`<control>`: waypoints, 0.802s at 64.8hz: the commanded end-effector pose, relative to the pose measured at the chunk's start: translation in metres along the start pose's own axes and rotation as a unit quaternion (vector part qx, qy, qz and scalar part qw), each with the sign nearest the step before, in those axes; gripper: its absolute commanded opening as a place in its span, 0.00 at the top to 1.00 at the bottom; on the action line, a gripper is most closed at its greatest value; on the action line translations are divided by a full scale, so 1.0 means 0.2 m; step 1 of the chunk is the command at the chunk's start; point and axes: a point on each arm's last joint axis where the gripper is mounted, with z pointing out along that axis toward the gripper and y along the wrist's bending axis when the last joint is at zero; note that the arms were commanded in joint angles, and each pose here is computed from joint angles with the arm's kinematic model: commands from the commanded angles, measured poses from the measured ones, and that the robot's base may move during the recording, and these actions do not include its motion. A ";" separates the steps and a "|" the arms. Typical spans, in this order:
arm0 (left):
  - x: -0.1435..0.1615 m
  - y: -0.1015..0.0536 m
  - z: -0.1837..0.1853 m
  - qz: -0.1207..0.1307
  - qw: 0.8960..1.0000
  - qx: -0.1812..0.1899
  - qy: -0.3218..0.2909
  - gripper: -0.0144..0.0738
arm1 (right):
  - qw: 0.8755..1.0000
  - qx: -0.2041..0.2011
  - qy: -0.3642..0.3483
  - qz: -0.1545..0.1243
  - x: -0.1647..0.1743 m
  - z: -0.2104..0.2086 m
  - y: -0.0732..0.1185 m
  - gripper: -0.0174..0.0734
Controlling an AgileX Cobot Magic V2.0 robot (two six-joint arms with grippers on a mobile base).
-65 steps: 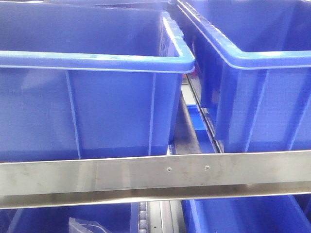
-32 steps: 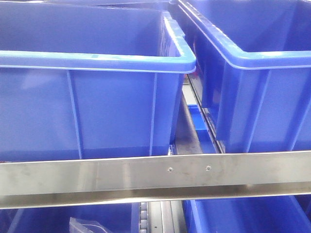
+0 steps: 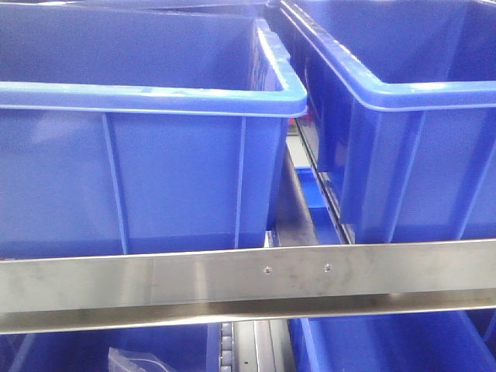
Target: Place green plate on second shelf with right arm
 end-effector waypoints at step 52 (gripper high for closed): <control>0.02 0.00 0.00 -0.006 0.999 0.006 -0.033 0.69 | 0.998 0.001 -0.056 -0.041 -0.06 -0.01 0.01 0.75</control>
